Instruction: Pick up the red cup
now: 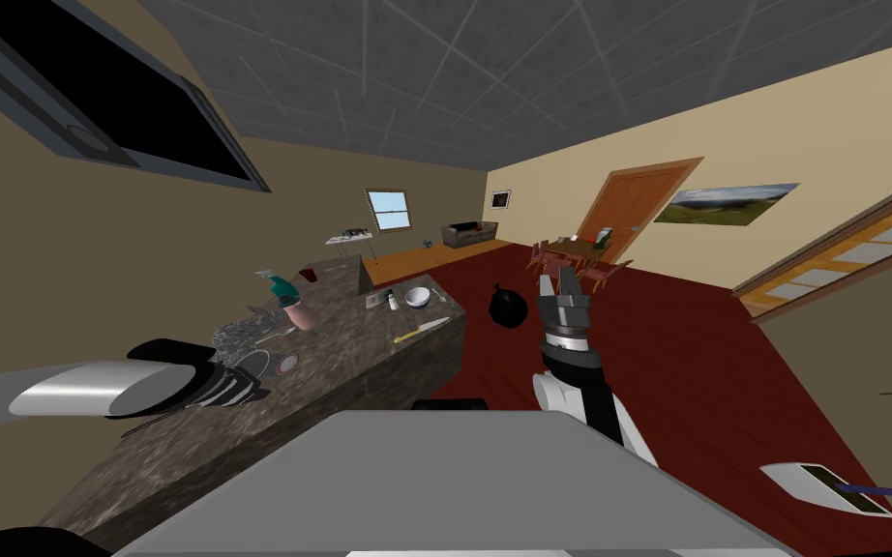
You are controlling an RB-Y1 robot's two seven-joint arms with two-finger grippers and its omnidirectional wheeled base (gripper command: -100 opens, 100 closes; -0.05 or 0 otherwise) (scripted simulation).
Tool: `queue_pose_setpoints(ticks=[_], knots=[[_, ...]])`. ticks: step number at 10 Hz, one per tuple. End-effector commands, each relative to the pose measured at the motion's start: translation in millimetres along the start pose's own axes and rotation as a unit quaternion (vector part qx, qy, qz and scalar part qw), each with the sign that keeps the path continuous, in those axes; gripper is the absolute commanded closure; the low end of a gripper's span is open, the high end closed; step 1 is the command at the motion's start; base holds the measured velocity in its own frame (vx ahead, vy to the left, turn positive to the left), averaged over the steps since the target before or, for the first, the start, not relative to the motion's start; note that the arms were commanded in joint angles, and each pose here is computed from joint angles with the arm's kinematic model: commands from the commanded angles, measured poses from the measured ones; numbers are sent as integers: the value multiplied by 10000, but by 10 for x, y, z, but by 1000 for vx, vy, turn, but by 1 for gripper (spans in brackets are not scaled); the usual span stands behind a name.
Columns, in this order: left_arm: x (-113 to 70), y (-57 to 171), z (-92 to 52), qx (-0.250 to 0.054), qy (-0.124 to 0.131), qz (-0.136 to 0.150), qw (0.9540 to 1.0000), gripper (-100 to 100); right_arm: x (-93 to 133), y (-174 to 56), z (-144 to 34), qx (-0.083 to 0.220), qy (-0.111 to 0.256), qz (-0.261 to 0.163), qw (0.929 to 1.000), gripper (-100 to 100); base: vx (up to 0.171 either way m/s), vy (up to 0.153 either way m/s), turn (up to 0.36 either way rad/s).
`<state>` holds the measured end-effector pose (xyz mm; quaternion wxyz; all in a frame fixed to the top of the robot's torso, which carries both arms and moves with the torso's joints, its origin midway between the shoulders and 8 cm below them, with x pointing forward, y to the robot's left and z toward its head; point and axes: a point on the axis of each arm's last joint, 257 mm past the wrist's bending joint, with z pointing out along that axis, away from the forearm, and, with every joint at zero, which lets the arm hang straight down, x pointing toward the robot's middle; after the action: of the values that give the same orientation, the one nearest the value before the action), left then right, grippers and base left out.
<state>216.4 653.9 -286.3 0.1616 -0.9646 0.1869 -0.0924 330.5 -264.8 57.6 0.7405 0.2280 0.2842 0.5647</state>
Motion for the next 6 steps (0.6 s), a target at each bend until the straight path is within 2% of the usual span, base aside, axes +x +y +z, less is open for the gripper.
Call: queue_pose_setpoints(ticks=[1,2,6], knots=[[0,0,0,0,0,0,10000,-100,0,0,0,0,0,0,10000,0,11,-15,26],[-1,1,2,4,4,-8,10000,100,0,0,0,0,0,0,10000,0,0,0,0],[12,-33,-5,38,15,-5,10000,100,0,0,0,0,0,0,10000,0,0,0,0]])
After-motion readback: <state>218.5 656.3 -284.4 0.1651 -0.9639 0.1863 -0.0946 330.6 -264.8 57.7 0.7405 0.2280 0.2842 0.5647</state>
